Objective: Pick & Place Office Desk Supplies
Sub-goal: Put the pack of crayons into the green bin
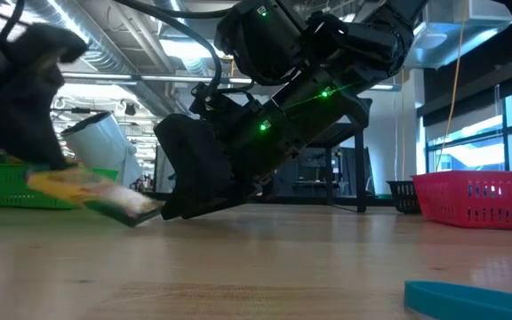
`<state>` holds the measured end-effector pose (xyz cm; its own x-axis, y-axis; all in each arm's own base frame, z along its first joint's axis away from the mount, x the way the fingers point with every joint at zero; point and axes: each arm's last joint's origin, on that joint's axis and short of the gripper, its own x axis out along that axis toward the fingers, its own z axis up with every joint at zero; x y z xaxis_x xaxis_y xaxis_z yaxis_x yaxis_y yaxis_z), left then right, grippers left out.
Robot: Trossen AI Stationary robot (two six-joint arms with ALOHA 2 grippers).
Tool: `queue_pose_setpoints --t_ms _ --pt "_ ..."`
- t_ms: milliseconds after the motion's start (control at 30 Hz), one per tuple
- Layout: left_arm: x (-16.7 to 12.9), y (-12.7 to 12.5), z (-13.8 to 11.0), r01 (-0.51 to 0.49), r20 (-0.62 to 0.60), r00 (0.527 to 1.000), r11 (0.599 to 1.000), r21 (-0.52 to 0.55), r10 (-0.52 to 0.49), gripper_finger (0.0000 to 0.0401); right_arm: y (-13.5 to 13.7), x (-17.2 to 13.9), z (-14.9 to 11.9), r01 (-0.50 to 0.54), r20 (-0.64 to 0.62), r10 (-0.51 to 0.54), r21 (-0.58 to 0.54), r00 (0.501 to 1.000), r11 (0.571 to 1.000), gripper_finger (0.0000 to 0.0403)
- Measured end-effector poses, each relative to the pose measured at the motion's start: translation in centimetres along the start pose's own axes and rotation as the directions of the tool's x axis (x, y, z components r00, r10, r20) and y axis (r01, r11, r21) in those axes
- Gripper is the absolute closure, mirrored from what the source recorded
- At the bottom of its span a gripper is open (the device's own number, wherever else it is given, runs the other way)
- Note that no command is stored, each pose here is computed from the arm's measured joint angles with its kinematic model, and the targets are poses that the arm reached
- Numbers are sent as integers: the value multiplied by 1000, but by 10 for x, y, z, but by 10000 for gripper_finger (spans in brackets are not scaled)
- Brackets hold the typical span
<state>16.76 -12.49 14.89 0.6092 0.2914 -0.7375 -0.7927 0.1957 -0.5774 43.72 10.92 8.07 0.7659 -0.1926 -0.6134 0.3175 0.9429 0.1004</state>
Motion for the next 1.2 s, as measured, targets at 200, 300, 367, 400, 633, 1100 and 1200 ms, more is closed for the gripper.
queue_pose_setpoints --t_ms 200,300,367,400,633,1100,1200 --pt "-17 -5 17 83 74 993 995 49 -87 399 0 0 0 0 0 0 0 1000 1000 254" --pt "-24 -7 24 123 112 985 990 66 -129 399 0 0 0 0 0 0 0 1000 1000 254" --pt "-29 -8 28 152 138 977 986 75 -161 399 0 0 0 0 0 0 -1 1000 1000 254" --pt "-31 -9 30 166 151 973 983 80 -177 399 0 0 0 0 0 0 -1 1000 1000 254" --pt "-45 -11 45 234 241 936 965 120 -257 399 0 0 0 0 0 0 -1 1000 1000 254" --pt "-72 8 87 213 348 900 961 178 -264 399 0 0 0 0 0 0 -1 1000 1000 254" --pt "-77 13 98 197 371 893 963 183 -253 399 0 0 0 0 0 0 -1 1000 1000 254"
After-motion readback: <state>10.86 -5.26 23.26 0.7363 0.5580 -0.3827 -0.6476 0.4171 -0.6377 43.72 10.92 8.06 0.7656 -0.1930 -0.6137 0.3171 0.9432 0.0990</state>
